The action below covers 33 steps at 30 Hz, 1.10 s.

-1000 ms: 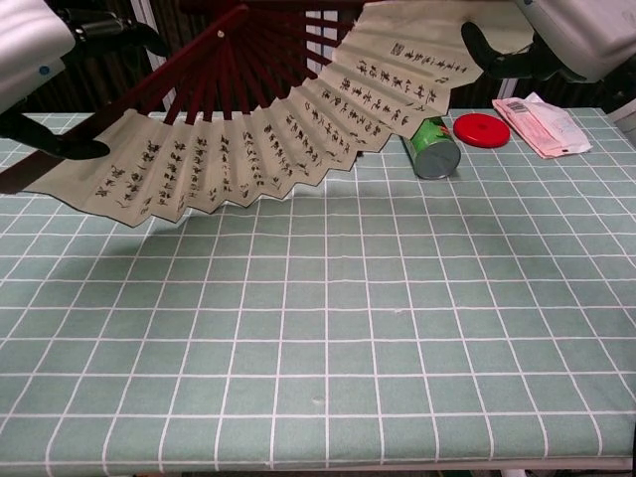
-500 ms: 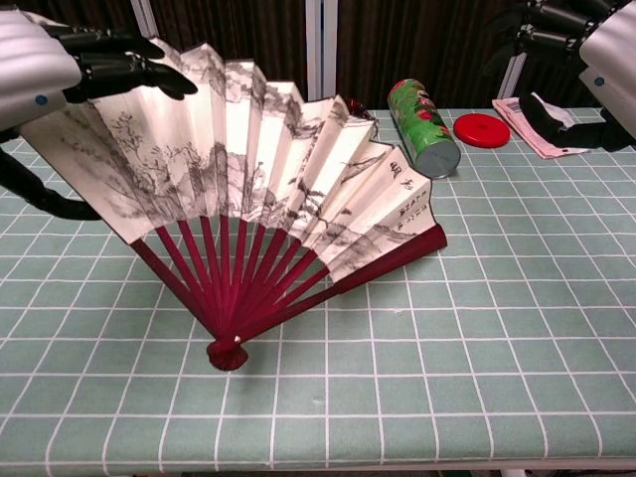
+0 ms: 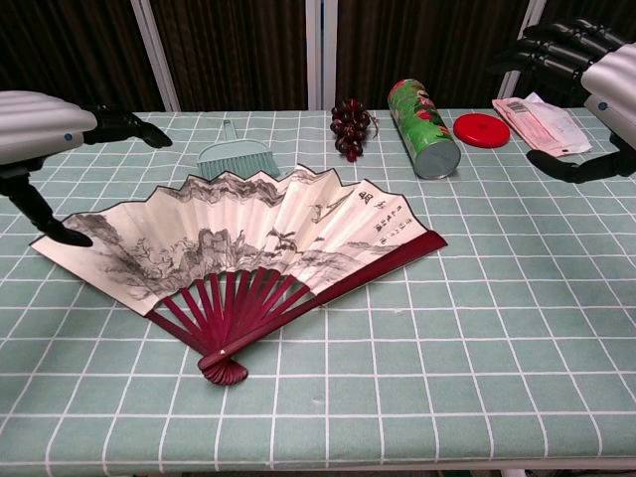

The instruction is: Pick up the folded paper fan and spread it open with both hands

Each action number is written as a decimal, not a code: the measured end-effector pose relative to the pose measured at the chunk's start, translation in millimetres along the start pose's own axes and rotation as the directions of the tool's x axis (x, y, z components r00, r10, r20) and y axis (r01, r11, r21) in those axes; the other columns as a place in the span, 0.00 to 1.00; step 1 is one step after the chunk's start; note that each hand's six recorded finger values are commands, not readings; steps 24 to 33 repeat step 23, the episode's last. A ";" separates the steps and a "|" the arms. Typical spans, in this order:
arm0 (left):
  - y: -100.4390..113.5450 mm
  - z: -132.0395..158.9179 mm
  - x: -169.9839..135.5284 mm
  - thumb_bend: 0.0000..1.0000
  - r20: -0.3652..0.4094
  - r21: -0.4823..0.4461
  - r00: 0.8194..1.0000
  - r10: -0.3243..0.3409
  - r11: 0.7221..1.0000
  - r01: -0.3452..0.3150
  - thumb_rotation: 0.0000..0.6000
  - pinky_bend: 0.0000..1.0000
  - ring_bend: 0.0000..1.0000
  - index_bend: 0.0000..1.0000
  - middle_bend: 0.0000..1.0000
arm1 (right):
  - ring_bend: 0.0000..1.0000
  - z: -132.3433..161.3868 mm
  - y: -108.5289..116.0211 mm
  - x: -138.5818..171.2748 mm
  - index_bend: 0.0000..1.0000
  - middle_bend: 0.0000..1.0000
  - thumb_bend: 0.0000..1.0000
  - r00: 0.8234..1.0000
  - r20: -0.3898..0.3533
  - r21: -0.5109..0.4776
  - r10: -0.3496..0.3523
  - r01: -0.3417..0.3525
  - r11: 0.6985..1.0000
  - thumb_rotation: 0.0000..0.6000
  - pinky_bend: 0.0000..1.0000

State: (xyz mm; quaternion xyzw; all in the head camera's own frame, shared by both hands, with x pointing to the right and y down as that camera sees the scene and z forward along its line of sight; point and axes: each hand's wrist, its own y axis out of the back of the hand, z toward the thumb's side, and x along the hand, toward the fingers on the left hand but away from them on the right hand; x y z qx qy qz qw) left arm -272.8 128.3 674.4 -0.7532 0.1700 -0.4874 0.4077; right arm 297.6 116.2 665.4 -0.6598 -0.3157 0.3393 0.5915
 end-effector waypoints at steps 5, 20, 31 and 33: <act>1.2 -13.5 2.6 0.00 -0.044 -0.122 0.999 -0.012 0.993 0.007 0.98 0.14 0.00 0.08 0.09 | 0.00 -10.1 5.7 5.2 0.05 0.07 0.17 0.997 0.049 -0.018 0.052 -0.051 0.999 1.00 0.00; 16.3 -128.4 -110.6 0.00 -0.467 -0.020 0.829 0.309 0.933 -0.359 1.00 0.14 0.05 0.15 0.12 | 0.00 -85.4 76.0 70.2 0.02 0.08 0.26 0.902 0.372 -0.182 0.221 -0.162 0.970 1.00 0.00; 0.9 -136.4 -154.2 0.00 -0.535 0.037 0.786 0.310 0.938 -0.345 1.00 0.14 0.05 0.16 0.12 | 0.00 -93.6 86.6 103.0 0.02 0.08 0.26 0.858 0.462 -0.181 0.226 -0.158 0.971 1.00 0.00; 0.9 -136.4 -154.2 0.00 -0.535 0.037 0.786 0.310 0.938 -0.345 1.00 0.14 0.05 0.16 0.12 | 0.00 -93.6 86.6 103.0 0.02 0.08 0.26 0.858 0.462 -0.181 0.226 -0.158 0.971 1.00 0.00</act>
